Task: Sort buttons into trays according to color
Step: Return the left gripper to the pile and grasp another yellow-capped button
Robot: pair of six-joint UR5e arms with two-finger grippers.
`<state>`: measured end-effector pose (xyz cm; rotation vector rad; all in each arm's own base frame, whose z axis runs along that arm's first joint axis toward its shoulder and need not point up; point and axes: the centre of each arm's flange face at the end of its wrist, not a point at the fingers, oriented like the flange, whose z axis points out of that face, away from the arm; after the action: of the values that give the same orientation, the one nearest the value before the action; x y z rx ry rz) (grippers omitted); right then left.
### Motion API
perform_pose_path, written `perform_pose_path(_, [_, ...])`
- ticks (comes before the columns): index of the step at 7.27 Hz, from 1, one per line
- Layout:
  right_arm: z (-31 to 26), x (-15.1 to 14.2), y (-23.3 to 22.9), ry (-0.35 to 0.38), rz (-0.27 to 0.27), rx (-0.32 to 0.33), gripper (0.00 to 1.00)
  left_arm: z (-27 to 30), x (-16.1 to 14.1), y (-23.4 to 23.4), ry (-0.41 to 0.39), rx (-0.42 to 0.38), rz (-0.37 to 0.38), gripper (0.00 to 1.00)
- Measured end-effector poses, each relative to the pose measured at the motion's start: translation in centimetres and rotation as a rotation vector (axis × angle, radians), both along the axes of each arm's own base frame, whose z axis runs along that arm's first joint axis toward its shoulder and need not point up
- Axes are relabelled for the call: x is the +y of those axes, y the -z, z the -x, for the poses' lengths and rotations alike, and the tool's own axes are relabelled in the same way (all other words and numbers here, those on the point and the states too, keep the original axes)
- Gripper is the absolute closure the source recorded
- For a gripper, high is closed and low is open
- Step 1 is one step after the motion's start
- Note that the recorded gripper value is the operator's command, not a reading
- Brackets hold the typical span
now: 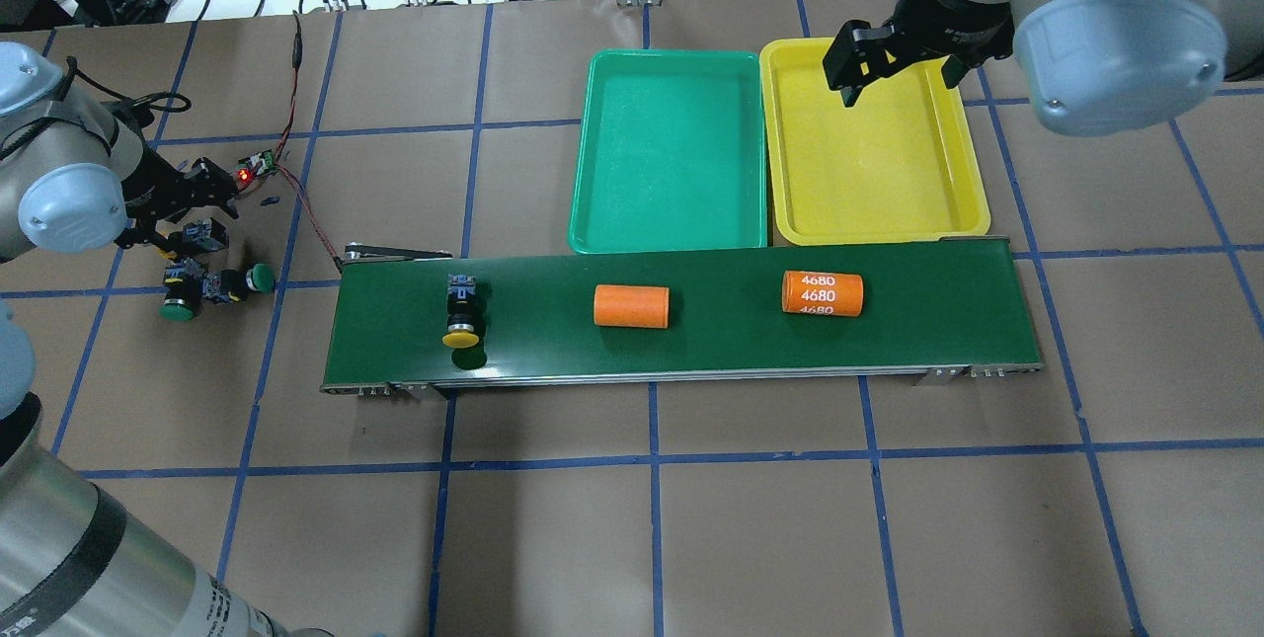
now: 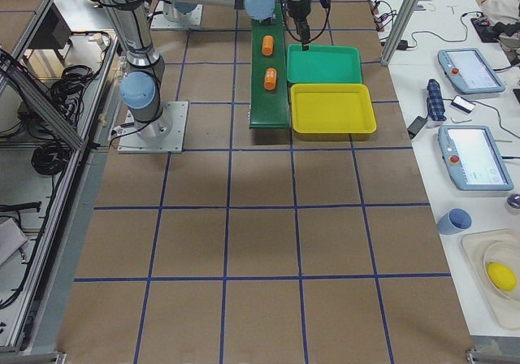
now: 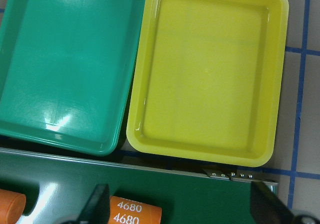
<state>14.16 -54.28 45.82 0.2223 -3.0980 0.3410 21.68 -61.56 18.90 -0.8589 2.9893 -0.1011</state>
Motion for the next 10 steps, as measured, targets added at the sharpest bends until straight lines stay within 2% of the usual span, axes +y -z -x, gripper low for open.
perform_pose_path(2, [0.0,0.0,0.0,0.001,0.001,0.000,0.00,-0.6,0.2,1.0,-0.014,0.012,-0.011,0.00])
perform_pose_path(7, [0.0,0.0,0.0,0.001,0.000,0.000,0.00,-1.0,-0.4,1.1,-0.019,0.018,-0.018,0.00])
perform_pose_path(10, [0.0,0.0,0.0,0.001,-0.001,0.000,0.00,-0.6,-0.4,0.8,-0.090,0.082,-0.056,0.00])
